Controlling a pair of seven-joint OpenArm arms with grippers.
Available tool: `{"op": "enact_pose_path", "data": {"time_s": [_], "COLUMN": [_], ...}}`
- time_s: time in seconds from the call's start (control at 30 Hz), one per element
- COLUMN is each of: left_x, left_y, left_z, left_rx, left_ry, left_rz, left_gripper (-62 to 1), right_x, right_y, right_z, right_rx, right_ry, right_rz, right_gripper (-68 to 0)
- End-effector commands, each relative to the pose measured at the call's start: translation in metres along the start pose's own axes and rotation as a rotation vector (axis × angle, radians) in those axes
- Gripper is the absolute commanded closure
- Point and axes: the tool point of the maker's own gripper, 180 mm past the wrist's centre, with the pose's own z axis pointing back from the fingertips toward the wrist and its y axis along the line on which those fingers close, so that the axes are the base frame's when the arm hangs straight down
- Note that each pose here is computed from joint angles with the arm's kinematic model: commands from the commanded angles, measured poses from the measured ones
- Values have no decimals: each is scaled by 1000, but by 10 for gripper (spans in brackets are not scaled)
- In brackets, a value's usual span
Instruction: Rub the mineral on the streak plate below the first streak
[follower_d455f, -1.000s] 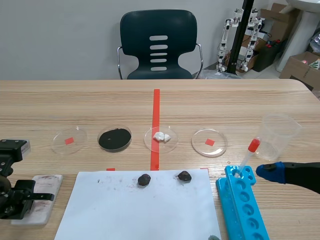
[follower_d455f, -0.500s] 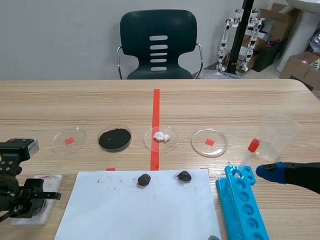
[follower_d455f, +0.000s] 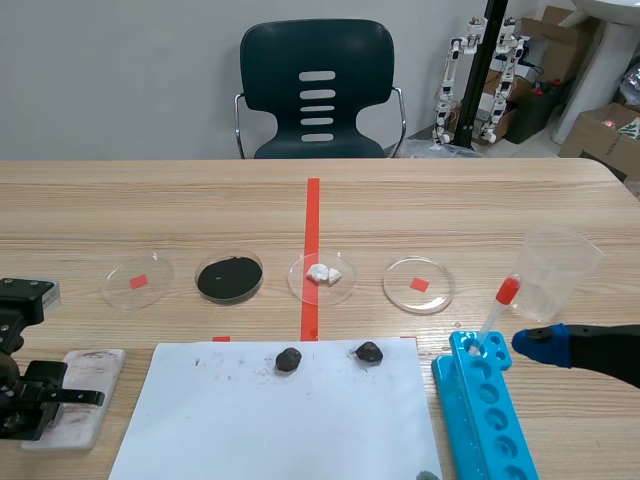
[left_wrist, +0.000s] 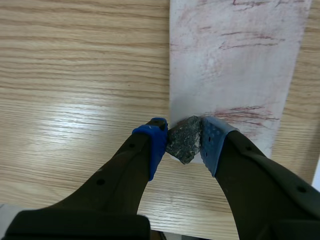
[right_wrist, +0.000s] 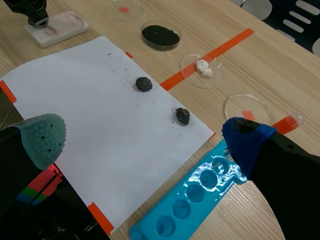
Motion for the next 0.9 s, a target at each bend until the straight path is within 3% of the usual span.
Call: {"op": "enact_pose_path", "data": {"time_s": [0.0, 0.17, 0.43, 0.73, 0.87], "left_x": [0, -6, 4, 5, 6], "left_y": [-5, -19, -43, -44, -54], "left_z": [-1, -7, -3, -3, 0], "left_rx": [-33, -127, -266, -272, -328], "left_ry": [5, 35, 0, -9, -12], "left_rz": [14, 26, 30, 29, 37], "left_gripper": [-66, -66, -66, -66, -66], "right_x": [7, 7, 7, 7, 7], "right_y": [-3, -3, -3, -3, -3], "right_z": [0, 0, 0, 0, 0], "right_rx": [-5, -5, -5, -5, -5], "right_ry": [-29, -29, -29, -29, -29], "right_rz": [4, 4, 4, 4, 4], "right_gripper": [-679, -679, -679, -679, -679]}}
